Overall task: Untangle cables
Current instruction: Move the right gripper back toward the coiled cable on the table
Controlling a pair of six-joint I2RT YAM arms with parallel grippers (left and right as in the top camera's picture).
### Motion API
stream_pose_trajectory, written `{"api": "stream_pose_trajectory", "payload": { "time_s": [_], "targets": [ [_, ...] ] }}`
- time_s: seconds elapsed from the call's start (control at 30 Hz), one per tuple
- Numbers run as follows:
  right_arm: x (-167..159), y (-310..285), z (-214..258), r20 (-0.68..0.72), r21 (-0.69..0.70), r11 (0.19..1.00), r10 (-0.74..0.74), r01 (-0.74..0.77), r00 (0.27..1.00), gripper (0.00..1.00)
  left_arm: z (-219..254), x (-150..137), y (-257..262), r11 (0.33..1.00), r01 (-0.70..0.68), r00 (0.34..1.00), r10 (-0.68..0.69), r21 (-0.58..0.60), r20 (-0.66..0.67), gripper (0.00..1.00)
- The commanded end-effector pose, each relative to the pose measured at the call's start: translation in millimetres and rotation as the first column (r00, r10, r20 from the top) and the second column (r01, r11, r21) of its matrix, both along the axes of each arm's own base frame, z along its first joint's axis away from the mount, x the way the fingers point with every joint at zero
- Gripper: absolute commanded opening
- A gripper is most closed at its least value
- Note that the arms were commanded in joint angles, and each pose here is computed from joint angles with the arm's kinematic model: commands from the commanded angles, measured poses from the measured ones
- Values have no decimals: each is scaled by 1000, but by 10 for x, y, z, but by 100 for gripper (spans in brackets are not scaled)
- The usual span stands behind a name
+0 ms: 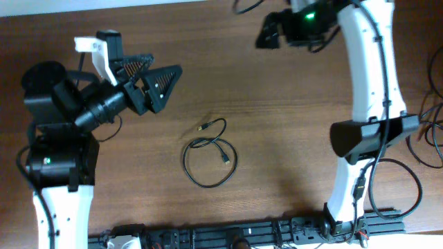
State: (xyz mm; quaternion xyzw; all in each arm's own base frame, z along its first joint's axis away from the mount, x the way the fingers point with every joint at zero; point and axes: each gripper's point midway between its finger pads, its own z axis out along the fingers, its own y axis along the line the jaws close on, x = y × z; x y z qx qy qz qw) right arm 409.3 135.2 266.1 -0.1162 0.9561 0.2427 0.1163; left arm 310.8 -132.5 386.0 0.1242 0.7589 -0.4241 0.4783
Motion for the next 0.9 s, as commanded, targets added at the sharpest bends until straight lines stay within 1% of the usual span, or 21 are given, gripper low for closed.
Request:
{"api": "stream_pose_trajectory", "payload": {
  "time_s": [0.0, 0.03, 0.1, 0.23, 0.33, 0.43, 0.57, 0.7, 0.8, 0.87],
  "targets": [
    [-149, -57, 166, 79, -178, 983, -36, 49, 996, 99, -12, -56, 104, 997, -54, 998, 53, 57, 18, 99],
    [-202, -39, 255, 108, -191, 980, -26, 46, 994, 99, -33, -53, 115, 996, -62, 998, 61, 60, 8, 99],
    [-434, 60, 605, 203, -185, 982, 8, 30, 979, 99, -47, -53, 114, 996, -61, 998, 61, 61, 2, 99],
    [-775, 50, 1045, 332, -204, 975, -16, 88, 943, 99, -37, -63, 113, 996, -60, 998, 60, 60, 4, 99],
    [-1161, 90, 1236, 383, -204, 976, 5, 79, 924, 99, -5, -110, 110, 996, -60, 998, 59, 59, 14, 99],
    [-1458, 47, 1161, 362, -230, 968, -9, 98, 932, 99, 55, -170, 110, 996, -61, 998, 59, 58, 36, 99],
    [-1782, -72, 897, 337, -289, 950, -17, 120, 941, 99, 153, -275, 108, 997, -63, 996, 58, 55, 71, 99],
    [-1922, -103, 654, 320, -255, 954, -70, 157, 945, 99, 212, -367, 76, 998, -38, 995, 34, 48, 90, 99],
    [-1950, -109, 450, 313, -232, 956, -102, 181, 944, 99, 209, -401, 65, 999, -28, 996, 25, 45, 84, 99],
    [-1989, -14, 203, 272, -198, 968, -95, 153, 957, 99, 162, -415, 65, 999, -27, 998, 24, 46, 59, 99]
  ]
}}
